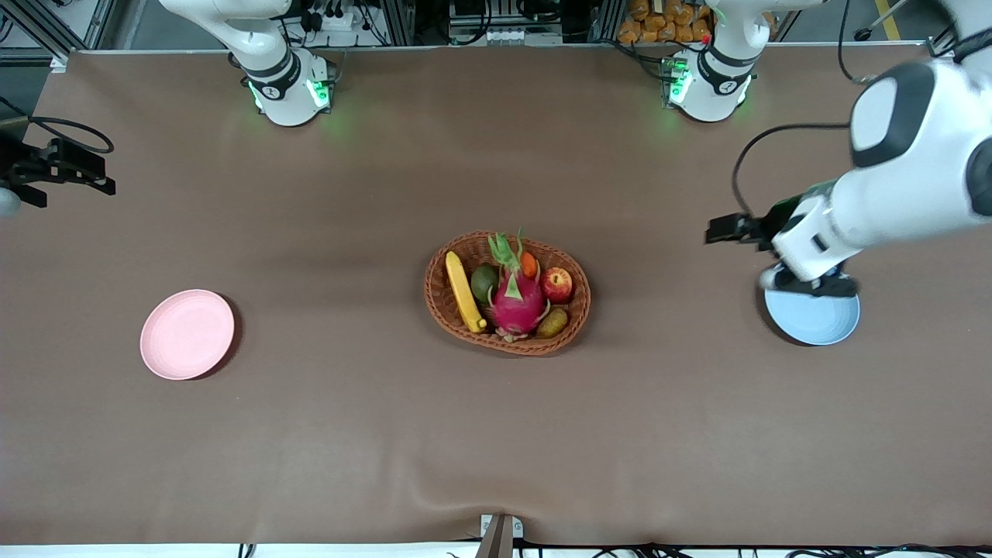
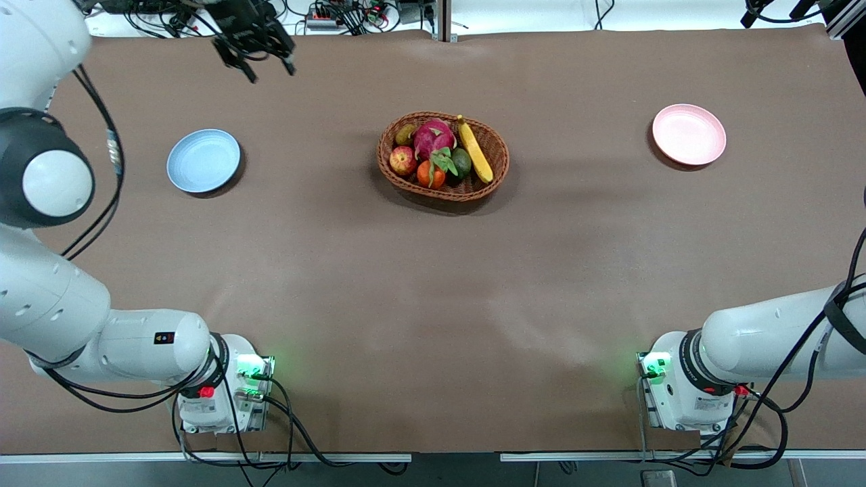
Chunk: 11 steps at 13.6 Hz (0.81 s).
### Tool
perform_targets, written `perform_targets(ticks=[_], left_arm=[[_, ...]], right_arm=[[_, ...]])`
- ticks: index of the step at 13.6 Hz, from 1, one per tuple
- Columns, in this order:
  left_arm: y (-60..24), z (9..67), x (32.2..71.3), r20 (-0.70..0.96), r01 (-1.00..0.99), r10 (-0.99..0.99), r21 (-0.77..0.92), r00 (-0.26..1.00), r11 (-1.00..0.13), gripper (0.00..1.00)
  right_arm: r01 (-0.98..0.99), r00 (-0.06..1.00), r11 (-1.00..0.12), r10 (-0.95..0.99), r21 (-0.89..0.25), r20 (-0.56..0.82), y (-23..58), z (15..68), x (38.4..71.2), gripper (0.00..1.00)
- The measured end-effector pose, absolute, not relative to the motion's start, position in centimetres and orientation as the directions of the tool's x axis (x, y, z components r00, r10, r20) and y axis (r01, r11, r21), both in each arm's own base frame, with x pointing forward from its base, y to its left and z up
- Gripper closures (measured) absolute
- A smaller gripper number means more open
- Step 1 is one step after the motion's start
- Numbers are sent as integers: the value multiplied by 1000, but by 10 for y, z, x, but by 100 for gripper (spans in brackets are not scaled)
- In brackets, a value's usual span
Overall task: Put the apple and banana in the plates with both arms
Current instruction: 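Reach the left gripper down to the red apple in the basket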
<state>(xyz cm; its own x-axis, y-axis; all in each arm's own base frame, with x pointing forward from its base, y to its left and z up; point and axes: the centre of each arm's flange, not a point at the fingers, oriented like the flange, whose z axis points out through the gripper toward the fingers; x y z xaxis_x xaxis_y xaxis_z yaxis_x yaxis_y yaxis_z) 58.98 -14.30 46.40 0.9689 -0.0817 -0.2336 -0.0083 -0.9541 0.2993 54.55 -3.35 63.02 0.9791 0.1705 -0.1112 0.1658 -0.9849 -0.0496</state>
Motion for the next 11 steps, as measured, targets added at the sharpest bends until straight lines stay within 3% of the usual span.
perform_targets(ticks=[4,11], left_arm=[[-222,406,591,-215,-98,-179,338,960,-936,0],[-354,355,527,24,-470,-471,121,882,-874,0]], right_arm=[[166,979,-985,171,-50,-112,-33,630,546,0],[166,979,-985,171,-50,-112,-33,630,546,0]])
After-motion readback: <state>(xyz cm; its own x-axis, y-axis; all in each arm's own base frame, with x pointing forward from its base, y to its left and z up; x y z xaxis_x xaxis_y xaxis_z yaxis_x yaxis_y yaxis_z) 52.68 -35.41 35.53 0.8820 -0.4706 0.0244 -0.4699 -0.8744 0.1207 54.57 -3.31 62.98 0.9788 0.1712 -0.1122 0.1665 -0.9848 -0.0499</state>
